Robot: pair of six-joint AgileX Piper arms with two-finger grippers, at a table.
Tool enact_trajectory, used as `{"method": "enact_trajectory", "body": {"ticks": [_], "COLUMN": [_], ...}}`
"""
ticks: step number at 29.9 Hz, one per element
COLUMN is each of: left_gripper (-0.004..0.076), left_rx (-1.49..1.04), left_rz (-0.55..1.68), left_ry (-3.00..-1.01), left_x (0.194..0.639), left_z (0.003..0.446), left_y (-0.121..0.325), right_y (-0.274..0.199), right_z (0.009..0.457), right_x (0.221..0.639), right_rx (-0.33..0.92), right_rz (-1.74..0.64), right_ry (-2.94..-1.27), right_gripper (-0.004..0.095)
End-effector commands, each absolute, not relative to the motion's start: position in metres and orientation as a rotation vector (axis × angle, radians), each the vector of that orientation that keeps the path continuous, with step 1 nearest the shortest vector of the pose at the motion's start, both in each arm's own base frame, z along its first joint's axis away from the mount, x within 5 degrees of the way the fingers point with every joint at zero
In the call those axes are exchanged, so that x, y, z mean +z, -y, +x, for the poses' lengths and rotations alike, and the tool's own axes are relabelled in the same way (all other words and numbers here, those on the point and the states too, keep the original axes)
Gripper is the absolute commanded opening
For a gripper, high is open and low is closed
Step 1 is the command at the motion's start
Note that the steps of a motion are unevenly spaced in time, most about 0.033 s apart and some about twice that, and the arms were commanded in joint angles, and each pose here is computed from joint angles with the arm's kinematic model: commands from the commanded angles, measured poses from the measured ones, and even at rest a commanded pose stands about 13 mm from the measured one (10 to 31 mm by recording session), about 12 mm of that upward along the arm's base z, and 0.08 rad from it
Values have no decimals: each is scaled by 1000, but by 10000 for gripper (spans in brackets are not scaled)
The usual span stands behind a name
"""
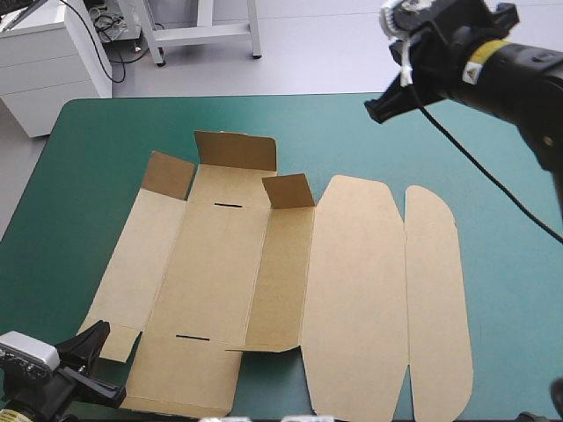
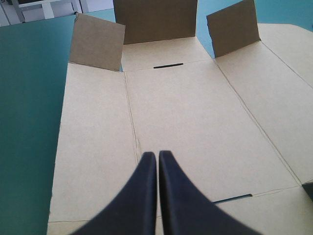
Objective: Fold the box
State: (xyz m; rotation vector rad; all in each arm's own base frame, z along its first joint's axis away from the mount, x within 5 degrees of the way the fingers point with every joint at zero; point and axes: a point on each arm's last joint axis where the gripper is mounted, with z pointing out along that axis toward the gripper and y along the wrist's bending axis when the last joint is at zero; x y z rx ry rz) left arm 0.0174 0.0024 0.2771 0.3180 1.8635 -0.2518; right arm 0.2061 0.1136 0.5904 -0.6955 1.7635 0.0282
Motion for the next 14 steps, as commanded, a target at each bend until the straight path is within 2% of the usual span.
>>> {"method": "enact_trajectory", "body": {"ticks": [1,5,8,11,14], "left_gripper": [-8,-8,-8,-8,-8], "left_rx": [-268,-268,-268,-268,-267], "left_rz": [313,313,313,313,314], "left_ry": [-1784,-1784,-1784,-1784,-1787], "left_x": [290,290,290,290,289], "left_z": [19,19,19,19,19], "left_y": [-1,-1,-1,-1,-1], "right_y": [-88,-69,-58,-48,-37], "right_z": [170,140,123,105,87], "right_x": [586,553,513,476,442], "right_rx": [23,32,40,69,117], "right_rz": [-668,-671,-669,-635,-583], "right_ry": [-1793,-1893,-1983,-2007,-1960], "right_gripper": [-15,-15,-15,-15,-15]}}
